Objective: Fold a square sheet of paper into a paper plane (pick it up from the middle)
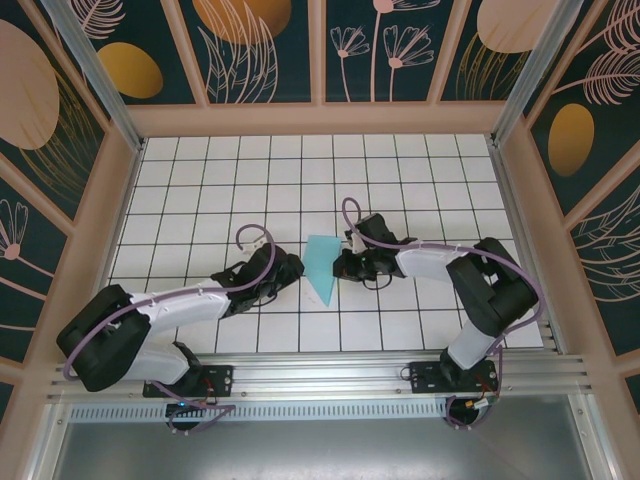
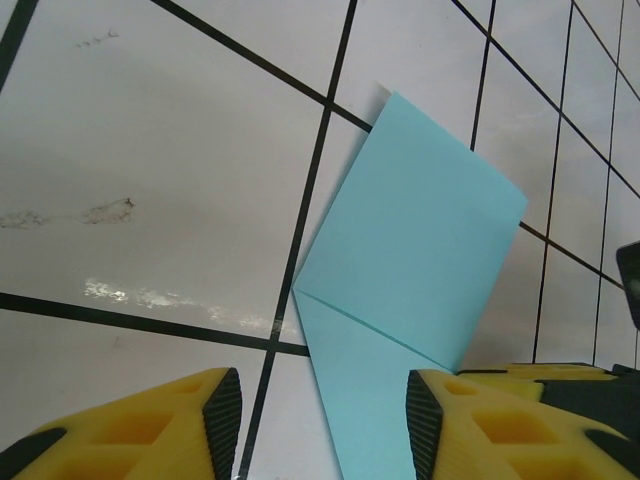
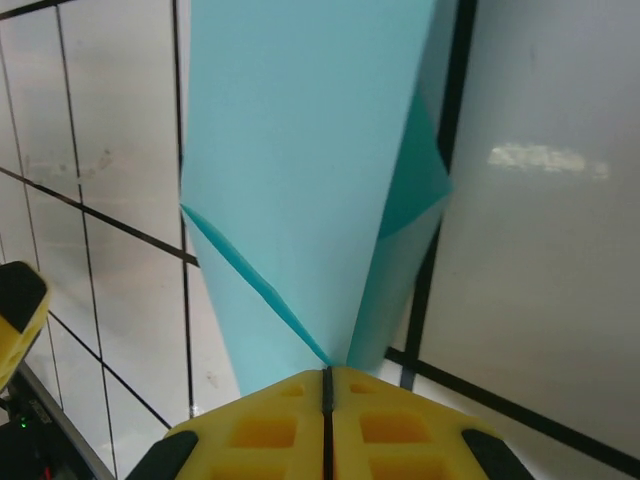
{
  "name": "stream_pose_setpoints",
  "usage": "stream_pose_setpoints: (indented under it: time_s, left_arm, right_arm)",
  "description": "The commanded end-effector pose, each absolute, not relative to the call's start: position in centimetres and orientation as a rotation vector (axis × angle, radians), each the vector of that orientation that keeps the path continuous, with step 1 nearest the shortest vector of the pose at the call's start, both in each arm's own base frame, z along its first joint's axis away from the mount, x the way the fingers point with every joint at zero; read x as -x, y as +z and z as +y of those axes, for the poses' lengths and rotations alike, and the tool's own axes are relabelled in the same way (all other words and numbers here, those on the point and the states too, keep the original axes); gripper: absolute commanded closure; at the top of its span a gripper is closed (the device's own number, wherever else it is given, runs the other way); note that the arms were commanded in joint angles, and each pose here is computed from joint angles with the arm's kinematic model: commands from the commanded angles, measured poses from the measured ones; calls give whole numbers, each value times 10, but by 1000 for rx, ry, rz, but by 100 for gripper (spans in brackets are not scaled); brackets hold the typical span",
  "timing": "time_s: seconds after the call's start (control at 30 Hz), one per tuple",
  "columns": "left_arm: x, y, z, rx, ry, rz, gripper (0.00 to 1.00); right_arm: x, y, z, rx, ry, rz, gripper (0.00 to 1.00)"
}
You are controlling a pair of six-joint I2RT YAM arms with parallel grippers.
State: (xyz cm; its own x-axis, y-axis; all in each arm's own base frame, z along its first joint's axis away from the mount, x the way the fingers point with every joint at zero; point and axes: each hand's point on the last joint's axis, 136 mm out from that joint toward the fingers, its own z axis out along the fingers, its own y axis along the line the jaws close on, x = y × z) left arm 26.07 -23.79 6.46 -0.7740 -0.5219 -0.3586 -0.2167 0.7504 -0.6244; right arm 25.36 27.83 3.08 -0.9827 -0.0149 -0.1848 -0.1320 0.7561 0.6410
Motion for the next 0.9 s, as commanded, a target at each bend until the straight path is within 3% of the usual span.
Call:
stream_pose_setpoints:
  time_s: [0.0, 0.47, 0.7, 0.87]
  left_arm:
    - [-266, 70, -246, 527, -792, 2427, 50]
    - [-269, 68, -249, 528, -798, 2437, 46]
    - [-269, 67, -244, 538, -778, 2437, 46]
    - [-269, 68, -242, 543, -773, 2429, 45]
  right_arm:
    - [-253, 21, 275, 96, 1054, 2794, 89]
    - [-255, 34, 263, 85, 1008, 2760, 88]
    - [-254, 85, 281, 145, 1197, 2612, 85]
    - [-255, 78, 298, 160, 1269, 2628, 86]
